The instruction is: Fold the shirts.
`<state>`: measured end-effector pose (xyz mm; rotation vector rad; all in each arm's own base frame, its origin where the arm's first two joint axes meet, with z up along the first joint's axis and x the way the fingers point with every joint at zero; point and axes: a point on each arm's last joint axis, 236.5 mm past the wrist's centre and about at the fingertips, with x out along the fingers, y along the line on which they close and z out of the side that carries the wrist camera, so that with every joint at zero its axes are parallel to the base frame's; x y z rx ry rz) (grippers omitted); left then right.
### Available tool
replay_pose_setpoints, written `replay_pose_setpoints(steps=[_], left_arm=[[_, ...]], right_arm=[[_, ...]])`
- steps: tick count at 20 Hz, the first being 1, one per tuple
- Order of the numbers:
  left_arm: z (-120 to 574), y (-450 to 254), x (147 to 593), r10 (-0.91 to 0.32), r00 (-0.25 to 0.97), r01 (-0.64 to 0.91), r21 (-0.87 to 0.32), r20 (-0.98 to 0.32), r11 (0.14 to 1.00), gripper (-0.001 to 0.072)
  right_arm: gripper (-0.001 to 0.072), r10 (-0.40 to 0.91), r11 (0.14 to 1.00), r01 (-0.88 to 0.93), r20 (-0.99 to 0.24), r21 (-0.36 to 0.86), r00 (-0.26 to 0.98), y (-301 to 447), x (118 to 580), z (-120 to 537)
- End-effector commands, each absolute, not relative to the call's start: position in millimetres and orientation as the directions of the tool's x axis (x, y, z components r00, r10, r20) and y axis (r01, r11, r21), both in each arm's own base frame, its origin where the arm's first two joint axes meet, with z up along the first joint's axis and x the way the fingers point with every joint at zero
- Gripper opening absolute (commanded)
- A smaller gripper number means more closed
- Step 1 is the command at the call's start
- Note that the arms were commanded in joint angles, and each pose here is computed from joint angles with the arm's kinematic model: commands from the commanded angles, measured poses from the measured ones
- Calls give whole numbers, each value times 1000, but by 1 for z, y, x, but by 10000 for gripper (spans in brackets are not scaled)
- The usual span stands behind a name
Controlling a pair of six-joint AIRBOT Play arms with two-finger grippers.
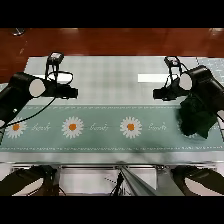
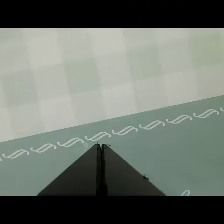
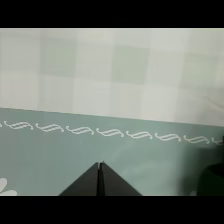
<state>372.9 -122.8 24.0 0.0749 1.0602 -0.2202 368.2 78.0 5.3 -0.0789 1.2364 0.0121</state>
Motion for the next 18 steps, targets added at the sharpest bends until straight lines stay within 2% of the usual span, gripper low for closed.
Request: replay_pose_setpoints(steps=[1, 4, 5, 7, 8, 9, 10, 11, 14, 18], left_arm=[[33, -128, 389, -166, 534, 219, -54, -829, 974, 21], [45, -133, 404, -188, 597, 224, -62, -780, 973, 21], [45, -133, 404, -187, 597, 224, -62, -780, 973, 21], [48, -134, 408, -193, 612, 226, -64, -767, 972, 22], [49, -136, 413, -199, 628, 227, -67, -752, 971, 39], [50, -138, 418, -204, 643, 229, -69, -739, 971, 207], [48, -139, 421, -205, 644, 229, -69, -737, 971, 499], [44, -139, 421, -202, 638, 227, -69, -743, 971, 701], [24, -136, 413, -182, 581, 220, -62, -794, 974, 702], [18, -135, 407, -176, 553, 216, -64, -814, 974, 701]], right_arm=[[27, -21, 997, -57, -931, -45, 365, 81, 377, 8], [28, -11, 996, -71, -895, -48, 446, 84, 396, 17], [67, -51, 992, -76, -877, -99, 478, 74, 403, 21], [622, -208, 957, -58, -817, -283, 538, 37, 418, 35], [624, -307, 913, -61, -777, -404, 550, 14, 422, 42], [625, -395, 867, -48, -744, -495, 539, -10, 422, 48], [626, -463, 845, 2, -729, -535, 504, -36, 417, 51], [626, -506, 845, 83, -738, -528, 447, -61, 407, 48], [626, -544, 808, 403, -807, -430, 231, -141, 361, 26], [625, -414, 774, 549, -908, -315, 63, -177, 304, -25]])
